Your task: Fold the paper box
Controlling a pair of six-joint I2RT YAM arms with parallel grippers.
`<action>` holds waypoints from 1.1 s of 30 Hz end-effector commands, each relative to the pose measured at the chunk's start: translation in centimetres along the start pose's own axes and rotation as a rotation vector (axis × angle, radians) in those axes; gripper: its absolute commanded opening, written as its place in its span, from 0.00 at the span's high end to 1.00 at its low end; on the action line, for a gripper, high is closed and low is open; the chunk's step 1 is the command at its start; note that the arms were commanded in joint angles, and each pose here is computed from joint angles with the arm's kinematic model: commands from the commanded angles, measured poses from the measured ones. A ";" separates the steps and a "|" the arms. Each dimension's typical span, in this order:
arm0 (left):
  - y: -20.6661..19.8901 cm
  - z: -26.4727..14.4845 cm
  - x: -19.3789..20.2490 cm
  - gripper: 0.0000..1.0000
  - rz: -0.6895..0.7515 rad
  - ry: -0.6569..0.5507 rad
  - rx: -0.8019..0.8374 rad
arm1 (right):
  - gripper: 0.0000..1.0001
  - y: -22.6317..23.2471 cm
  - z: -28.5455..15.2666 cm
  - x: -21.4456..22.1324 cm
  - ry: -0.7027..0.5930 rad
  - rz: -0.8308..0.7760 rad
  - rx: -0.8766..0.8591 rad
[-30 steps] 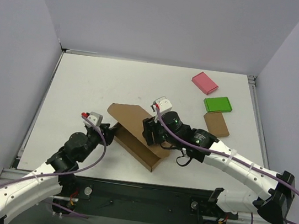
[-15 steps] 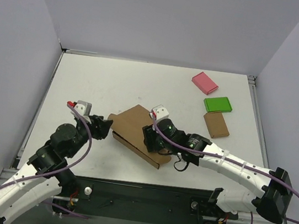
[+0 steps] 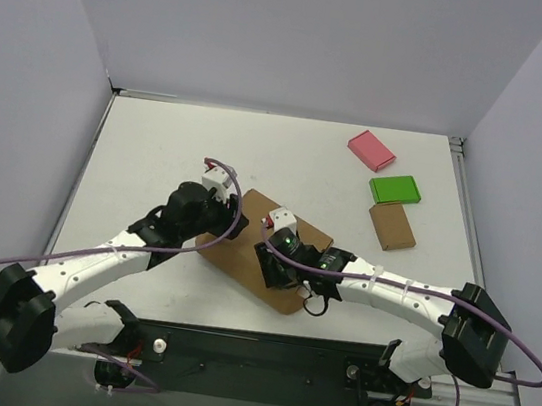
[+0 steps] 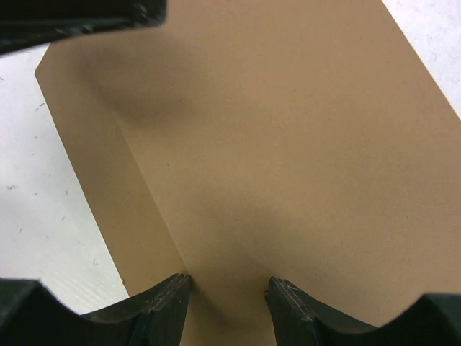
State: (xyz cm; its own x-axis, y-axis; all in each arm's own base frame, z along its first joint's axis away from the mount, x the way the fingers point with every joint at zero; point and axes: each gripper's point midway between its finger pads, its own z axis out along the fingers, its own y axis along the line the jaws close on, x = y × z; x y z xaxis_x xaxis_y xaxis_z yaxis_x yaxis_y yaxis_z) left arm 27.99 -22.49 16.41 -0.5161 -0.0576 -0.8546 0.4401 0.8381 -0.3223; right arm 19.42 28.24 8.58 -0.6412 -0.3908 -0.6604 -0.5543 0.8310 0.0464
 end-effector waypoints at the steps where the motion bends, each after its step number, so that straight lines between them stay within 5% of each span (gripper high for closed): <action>1: -0.7 2.3 0.5 0.43 -0.048 -0.015 0.101 | 0.50 -1.0 1.2 1.8 0.042 0.021 0.064; 11: 1.6 3.3 6.8 0.45 -0.110 0.103 0.074 | 0.43 -1.5 2.1 3.1 0.077 0.027 0.090; 20: 0.6 -0.7 -3.3 0.39 -0.091 -0.002 0.055 | 0.26 -0.5 -2.1 -1.7 -0.059 -0.122 0.000; 25: 1.2 -3.2 -7.6 0.36 -0.122 0.009 0.097 | 0.05 0.6 -4.6 -2.9 -0.153 -0.305 -0.038; 33: 4.6 -3.5 -10.3 0.34 -0.065 0.004 0.061 | 0.00 2.3 -3.8 -2.6 -0.219 -0.488 0.137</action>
State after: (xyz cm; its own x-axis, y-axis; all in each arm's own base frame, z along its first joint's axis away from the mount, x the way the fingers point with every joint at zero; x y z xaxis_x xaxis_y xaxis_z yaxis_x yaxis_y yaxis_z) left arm 33.33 -16.19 26.39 -0.5038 -0.1788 -0.8451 0.4119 0.8102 -0.4170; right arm 17.07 29.24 12.78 -0.3056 -0.5893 -0.7479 -0.7407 0.6407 -0.2022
